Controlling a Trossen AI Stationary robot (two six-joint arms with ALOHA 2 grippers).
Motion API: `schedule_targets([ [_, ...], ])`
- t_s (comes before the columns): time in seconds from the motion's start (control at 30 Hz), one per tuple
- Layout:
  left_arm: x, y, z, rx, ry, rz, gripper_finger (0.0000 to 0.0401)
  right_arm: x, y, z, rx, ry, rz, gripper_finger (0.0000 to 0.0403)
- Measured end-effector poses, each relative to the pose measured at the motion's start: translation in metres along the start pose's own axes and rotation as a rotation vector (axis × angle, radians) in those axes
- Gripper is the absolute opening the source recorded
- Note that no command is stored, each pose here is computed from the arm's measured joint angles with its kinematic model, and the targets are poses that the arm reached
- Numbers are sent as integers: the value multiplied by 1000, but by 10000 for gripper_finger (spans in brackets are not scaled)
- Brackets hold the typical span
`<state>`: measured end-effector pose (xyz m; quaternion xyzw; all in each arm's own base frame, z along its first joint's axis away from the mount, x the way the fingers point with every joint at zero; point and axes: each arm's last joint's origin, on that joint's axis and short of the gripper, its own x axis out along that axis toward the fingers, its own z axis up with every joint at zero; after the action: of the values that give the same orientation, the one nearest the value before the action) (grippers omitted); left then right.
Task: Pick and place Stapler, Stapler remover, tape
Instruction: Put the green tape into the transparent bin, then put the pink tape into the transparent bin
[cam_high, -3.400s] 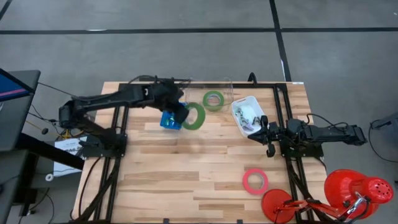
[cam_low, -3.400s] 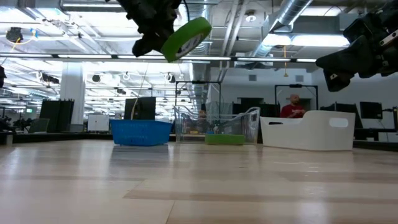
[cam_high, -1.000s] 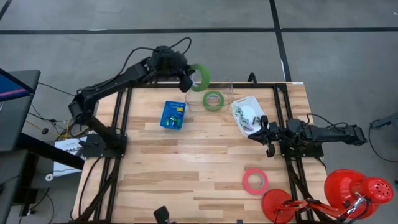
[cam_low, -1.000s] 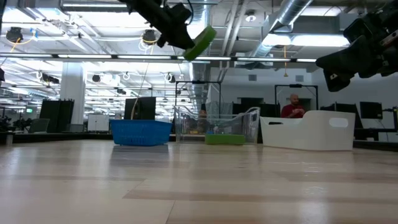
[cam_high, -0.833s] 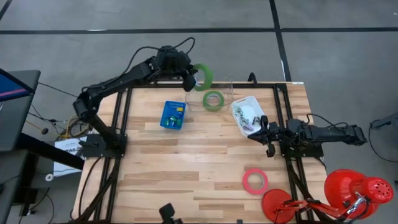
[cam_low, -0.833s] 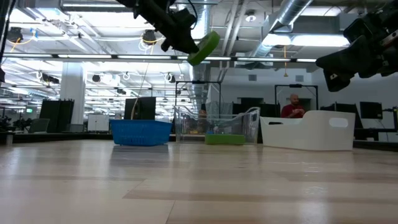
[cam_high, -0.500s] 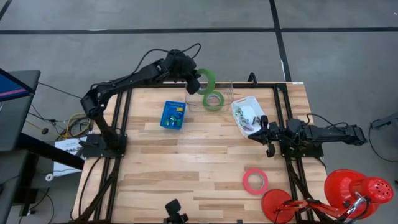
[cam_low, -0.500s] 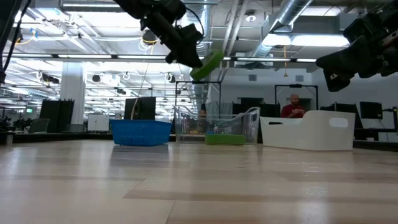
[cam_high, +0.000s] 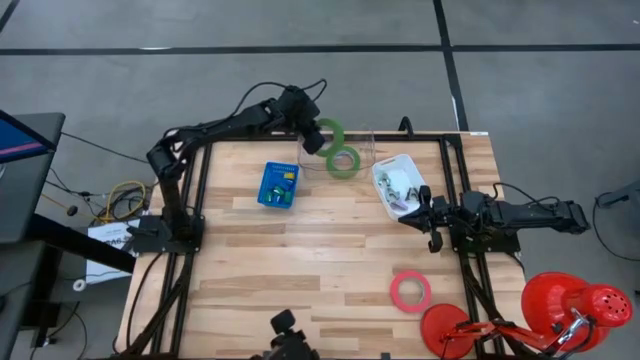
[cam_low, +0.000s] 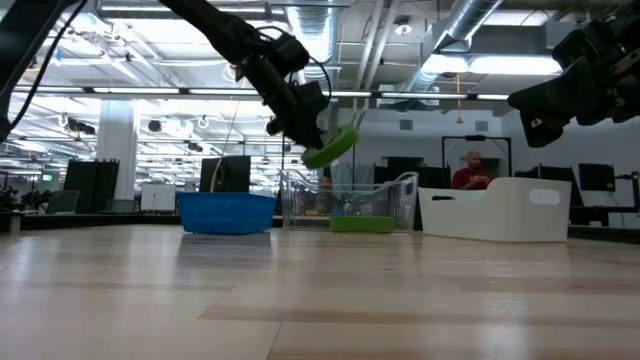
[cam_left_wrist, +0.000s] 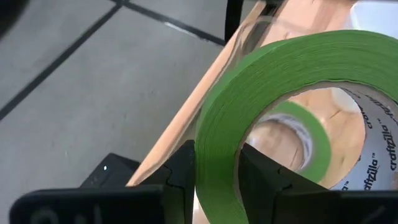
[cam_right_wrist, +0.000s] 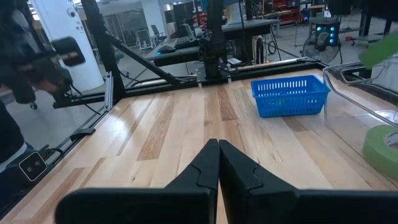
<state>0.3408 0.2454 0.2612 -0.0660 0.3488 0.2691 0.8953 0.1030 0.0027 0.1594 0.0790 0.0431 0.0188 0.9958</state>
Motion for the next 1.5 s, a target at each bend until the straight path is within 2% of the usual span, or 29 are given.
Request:
schedule_targets([
  [0.33, 30, -2, -18, 0, 87, -8, 82, 0, 0, 0, 0, 0, 0, 0],
  [0.73, 30, -3, -19, 2, 98, -12, 90, 0, 0, 0, 0, 0, 0, 0],
  [0.87, 30, -3, -19, -13, 103, -8, 115, 0, 0, 0, 0, 0, 0, 0],
  [1.23, 29, -2, -20, -27, 115, 26, 224, 0, 0, 0, 0, 0, 0, 0],
  [1.5, 20, -5, -15, -17, 102, 20, 257, 0, 0, 0, 0, 0, 0, 0],
])
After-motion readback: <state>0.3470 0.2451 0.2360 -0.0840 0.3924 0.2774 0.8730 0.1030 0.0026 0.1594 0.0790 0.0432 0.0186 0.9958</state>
